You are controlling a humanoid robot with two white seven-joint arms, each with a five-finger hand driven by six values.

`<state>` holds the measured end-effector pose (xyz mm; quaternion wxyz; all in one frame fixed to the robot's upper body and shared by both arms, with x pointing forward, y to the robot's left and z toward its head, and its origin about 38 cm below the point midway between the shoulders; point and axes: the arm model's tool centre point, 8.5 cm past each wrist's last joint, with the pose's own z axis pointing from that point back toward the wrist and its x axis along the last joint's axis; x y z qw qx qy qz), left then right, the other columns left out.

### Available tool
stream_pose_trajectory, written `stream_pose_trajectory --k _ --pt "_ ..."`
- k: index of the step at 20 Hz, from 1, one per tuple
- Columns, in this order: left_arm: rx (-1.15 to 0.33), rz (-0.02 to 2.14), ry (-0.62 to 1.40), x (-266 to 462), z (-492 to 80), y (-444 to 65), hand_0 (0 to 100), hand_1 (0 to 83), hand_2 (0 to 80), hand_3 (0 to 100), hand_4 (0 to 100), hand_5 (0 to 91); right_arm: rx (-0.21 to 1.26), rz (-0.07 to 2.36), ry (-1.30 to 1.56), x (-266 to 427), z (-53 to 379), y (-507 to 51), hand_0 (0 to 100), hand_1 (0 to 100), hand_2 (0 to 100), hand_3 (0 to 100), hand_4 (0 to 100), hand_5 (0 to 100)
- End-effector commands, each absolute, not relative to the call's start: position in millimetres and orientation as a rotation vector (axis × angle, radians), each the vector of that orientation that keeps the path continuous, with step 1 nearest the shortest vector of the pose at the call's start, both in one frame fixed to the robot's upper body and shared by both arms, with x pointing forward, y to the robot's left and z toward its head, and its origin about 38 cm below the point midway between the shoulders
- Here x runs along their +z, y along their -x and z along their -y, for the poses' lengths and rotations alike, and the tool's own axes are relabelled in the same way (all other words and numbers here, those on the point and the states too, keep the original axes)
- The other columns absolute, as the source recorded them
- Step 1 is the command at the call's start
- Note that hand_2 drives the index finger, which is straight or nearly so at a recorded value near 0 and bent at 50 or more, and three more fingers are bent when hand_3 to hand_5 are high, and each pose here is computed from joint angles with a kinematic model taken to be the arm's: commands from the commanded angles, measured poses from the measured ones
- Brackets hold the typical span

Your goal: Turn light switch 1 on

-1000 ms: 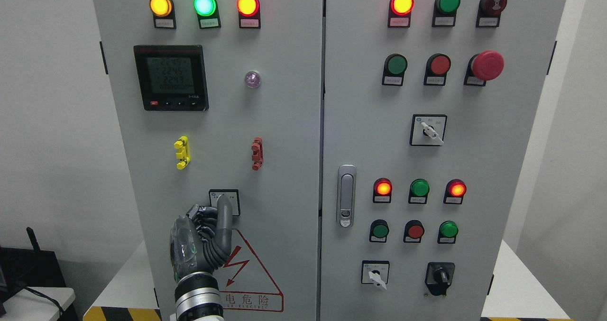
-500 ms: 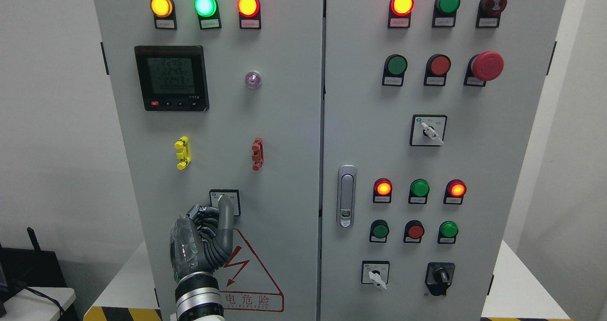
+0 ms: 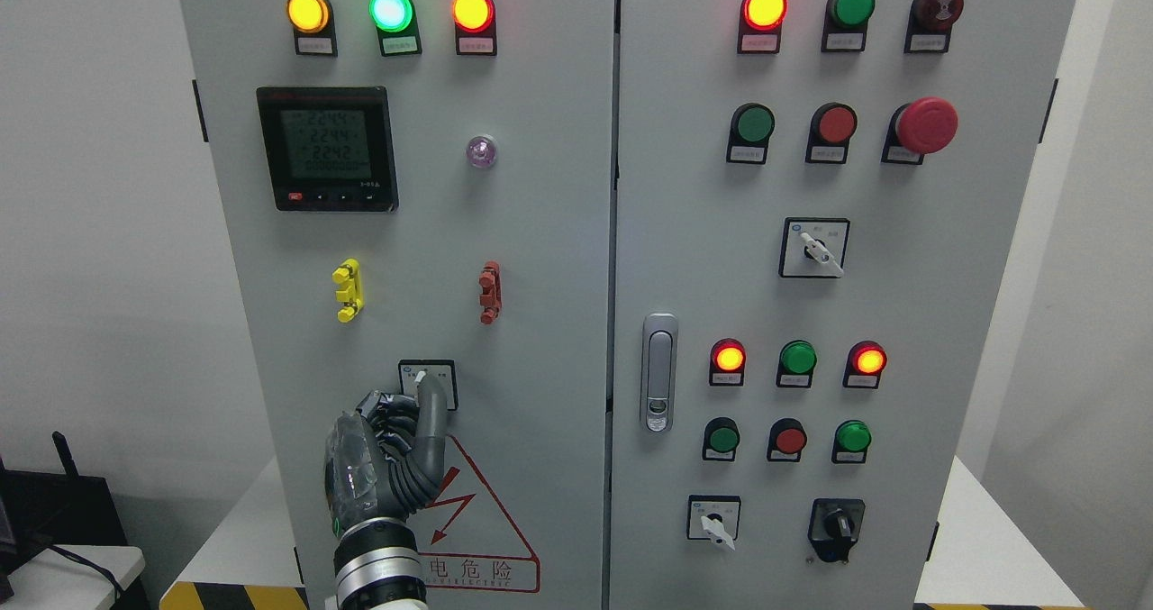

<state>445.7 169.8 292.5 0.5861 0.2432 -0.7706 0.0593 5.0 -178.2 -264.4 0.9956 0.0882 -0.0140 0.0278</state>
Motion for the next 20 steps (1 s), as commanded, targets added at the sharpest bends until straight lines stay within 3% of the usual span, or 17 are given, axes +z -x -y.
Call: stream_pose_trajectory --k 1,20 --pt "0.135 1.797 -0.565 292.2 -168.7 -445.8 41 25.8 54.9 82 89 86.8 0.037 0.029 -0.177 -264.4 178.1 -5.4 12 39 0 0 0 0" --pt "0.128 1.806 -0.563 295.2 -166.6 -446.5 52 20.0 56.2 83 90 86.9 0.037 0.029 -0.179 -264.4 178.0 -5.4 12 39 0 0 0 0"
